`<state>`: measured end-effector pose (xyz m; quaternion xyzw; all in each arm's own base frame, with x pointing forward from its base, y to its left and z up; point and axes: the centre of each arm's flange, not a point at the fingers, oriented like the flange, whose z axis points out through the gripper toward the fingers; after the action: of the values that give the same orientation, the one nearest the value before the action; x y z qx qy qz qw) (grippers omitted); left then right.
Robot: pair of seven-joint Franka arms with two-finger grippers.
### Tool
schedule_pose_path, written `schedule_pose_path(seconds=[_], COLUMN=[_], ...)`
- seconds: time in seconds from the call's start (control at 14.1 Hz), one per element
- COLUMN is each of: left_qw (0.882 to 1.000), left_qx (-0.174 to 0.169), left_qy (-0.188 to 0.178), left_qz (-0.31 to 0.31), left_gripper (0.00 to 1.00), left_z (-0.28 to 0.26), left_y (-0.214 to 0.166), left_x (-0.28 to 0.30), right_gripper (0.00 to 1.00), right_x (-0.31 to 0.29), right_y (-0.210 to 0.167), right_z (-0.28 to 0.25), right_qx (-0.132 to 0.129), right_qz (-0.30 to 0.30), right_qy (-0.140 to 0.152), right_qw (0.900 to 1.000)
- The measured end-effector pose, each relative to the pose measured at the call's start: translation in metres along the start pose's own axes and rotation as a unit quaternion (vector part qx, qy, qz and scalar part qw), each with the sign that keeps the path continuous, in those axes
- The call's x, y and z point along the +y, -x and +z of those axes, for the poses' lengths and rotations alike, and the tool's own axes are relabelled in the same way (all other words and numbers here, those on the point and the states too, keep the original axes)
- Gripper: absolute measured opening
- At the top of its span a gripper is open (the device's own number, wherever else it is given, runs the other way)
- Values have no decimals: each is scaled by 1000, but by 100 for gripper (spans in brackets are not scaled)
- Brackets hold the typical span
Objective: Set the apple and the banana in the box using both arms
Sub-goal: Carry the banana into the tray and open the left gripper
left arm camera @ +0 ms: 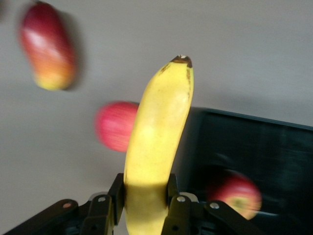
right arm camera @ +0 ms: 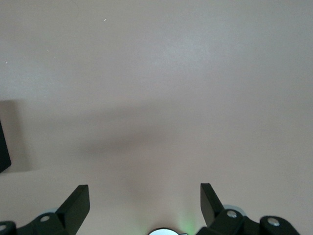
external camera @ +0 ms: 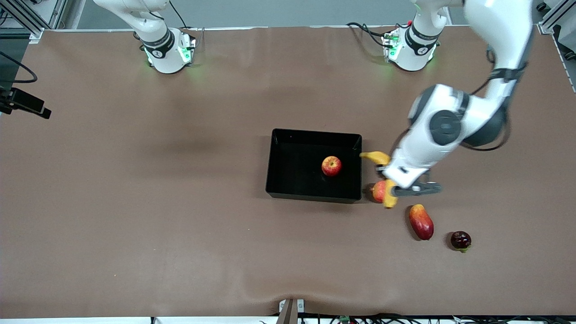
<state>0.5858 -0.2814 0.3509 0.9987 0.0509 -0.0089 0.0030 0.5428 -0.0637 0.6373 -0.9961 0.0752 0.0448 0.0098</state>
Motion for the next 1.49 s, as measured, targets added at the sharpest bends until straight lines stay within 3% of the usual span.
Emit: schedule_pose_path(seconds=[0.21, 0.5, 0.78, 1.2, 1.28, 1.49], left_qw=[1000, 999, 999, 999, 1000, 999], left_qx=[-8, -29, -38, -18, -9, 41], left_qy=[5, -3, 3, 24, 21, 16], left_qz=[-19, -14, -27, -18, -13, -2], left_gripper=[38, 38, 38, 38, 42, 74], left_z=[14, 48, 82, 150, 154, 130], left_y=[41, 86, 100, 98, 95, 67], left_x=[80, 137, 175, 198, 197, 189], right_gripper=[100, 100, 100, 100, 100, 100], right_x=[3, 4, 4, 4, 4, 3], right_y=[0, -1, -1, -1, -1, -1], right_z=[1, 1, 2, 3, 3, 3], right_qx=[-1, -2, -4, -4, -4, -5], right_qz=[3, 4, 4, 4, 3, 3], right_qy=[0, 0, 0, 0, 0, 0], right_qw=[1000, 1000, 1000, 1000, 1000, 1000])
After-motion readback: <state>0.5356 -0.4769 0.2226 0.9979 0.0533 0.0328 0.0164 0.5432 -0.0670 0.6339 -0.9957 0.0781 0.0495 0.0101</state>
